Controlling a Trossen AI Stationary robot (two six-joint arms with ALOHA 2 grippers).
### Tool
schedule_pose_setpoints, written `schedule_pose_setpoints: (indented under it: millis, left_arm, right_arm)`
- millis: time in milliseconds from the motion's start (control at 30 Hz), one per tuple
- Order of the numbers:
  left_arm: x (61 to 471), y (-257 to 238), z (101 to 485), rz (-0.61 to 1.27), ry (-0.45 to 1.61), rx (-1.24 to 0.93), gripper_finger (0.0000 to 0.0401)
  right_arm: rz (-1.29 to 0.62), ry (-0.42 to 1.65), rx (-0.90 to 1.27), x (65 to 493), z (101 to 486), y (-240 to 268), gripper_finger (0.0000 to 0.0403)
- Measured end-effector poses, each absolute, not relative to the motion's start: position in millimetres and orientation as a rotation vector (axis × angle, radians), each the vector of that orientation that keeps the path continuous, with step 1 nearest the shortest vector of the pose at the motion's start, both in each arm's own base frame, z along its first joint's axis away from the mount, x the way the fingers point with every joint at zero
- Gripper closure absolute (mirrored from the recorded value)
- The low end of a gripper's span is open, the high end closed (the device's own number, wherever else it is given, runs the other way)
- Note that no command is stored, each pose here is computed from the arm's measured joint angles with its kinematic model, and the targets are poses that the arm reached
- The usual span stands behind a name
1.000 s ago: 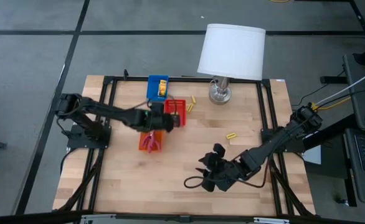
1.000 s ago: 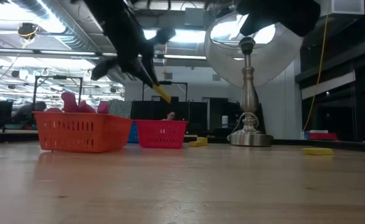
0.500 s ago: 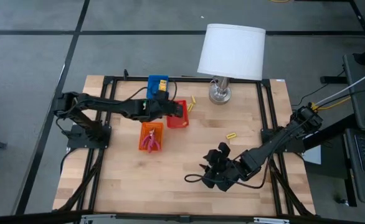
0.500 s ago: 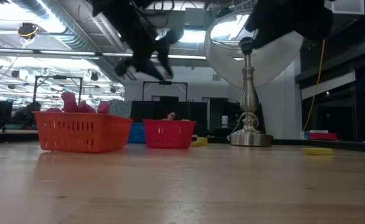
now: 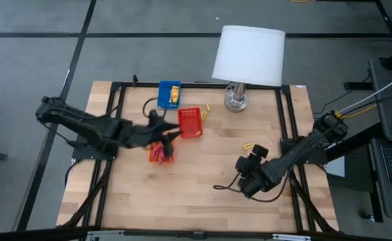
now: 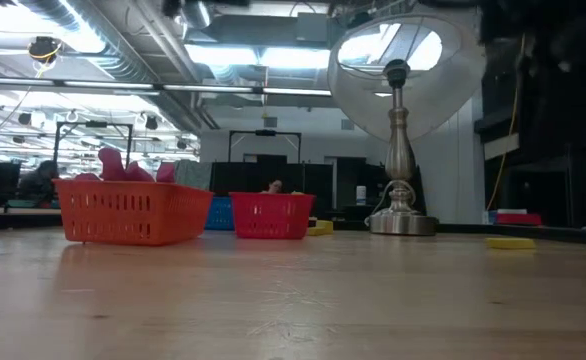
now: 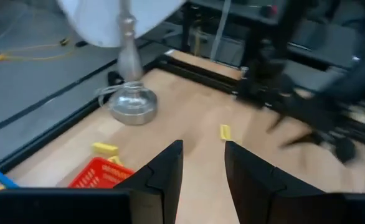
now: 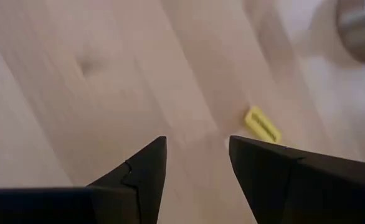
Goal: Pick & Place School Supplies
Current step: Put the yellow eraser into the red bin
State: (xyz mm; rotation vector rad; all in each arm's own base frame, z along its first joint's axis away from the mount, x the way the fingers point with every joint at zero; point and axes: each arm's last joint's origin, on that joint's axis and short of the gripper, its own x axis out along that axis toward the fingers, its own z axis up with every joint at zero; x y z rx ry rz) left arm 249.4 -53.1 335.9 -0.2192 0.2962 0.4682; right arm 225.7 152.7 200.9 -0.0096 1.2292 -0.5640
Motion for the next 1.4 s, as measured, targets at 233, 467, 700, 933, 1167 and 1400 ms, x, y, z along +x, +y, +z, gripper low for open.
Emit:
schedule_pose_setpoints:
  millis: [233,467,700,933,1167,1400]
  left_arm:
    - [226.8,-101.1,331.5,0.438,0.292,-0.232,0.0285]
    - [225.7,-131.6,316.2,0.430,0.294,-0.268,0.0283]
    - [229.6,-148.4,306.8,0.414,0.283,-0.326,0.0283]
    - [230.6,-164.7,299.5,0.436,0.235,-0.328,0.0283]
    - [231.3,-167.8,296.8,0.435,0.234,-0.346,0.0282]
    - [231.5,-168.1,297.4,0.433,0.230,-0.352,0.0282]
  right_arm:
    - [-0.440,1.356,0.278,205.9,170.7,112.5,0.0228]
    - [-0.145,1.392,0.049,207.2,195.1,82.6,0.0253]
    - [0.305,1.430,-0.431,208.8,203.2,69.0,0.0284]
    - [0.305,1.451,-0.492,211.8,192.8,43.7,0.0294]
    - [0.200,1.426,-0.327,215.8,178.2,11.3,0.0294]
    - [0.186,1.484,-0.306,204.7,162.2,4.9,0.0264]
